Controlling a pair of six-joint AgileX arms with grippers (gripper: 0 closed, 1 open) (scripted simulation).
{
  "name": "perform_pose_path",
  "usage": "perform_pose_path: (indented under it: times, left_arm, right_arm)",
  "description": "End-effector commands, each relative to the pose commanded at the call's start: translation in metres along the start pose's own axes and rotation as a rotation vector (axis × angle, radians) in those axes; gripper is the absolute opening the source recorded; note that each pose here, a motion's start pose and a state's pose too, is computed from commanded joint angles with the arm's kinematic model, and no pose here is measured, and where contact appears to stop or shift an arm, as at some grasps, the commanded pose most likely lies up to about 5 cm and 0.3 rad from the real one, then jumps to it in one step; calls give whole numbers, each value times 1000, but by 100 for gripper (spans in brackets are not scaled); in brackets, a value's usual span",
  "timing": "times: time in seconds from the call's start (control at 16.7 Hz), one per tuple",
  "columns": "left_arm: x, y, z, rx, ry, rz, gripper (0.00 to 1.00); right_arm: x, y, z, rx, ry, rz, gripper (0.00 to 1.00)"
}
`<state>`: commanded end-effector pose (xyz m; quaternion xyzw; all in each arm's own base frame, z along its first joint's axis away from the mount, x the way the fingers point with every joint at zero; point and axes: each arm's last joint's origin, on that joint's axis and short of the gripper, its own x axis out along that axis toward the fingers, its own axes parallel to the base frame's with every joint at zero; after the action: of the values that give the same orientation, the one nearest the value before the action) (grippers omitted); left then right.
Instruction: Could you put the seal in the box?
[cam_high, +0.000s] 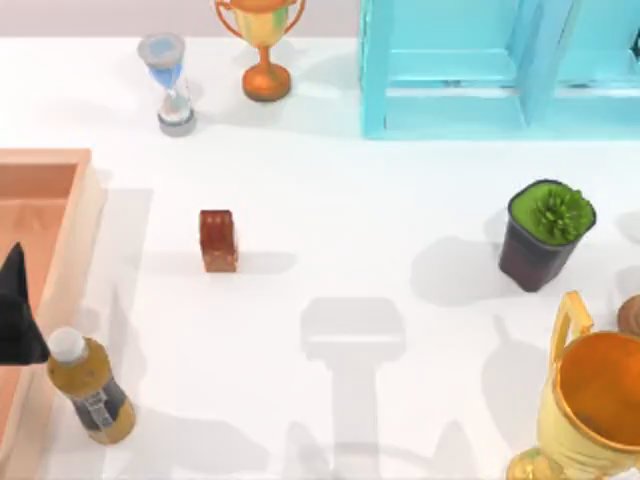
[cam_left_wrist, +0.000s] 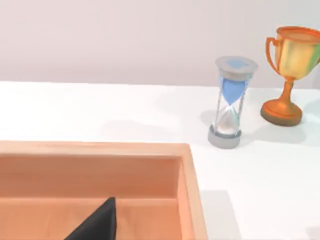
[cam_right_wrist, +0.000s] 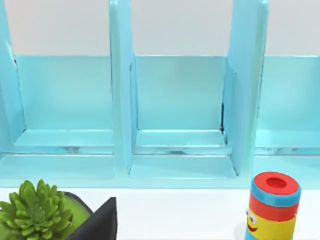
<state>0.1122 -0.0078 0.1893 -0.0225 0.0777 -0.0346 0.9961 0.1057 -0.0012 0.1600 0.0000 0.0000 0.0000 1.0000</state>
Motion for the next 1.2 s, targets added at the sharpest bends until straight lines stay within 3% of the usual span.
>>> perform_pose_path:
  times: [0.18, 0.42, 0.84, 1.02, 1.2]
  left_arm:
    - [13, -8, 21, -35, 211, -46, 100]
    - [49, -24, 42, -60, 602, -77, 100]
    - [147, -70, 47, -8, 1294, 1, 100]
    - [193, -93, 45, 22, 1456, 53, 100]
    - [233, -115, 47, 33, 1510, 85, 100]
  right_arm:
    - [0, 0, 0, 0, 0, 0, 100]
    - [0, 0, 0, 0, 0, 0, 100]
    - [0, 0, 0, 0, 0, 0, 100]
    - [0, 0, 0, 0, 0, 0, 100]
    - [0, 0, 0, 0, 0, 0, 100]
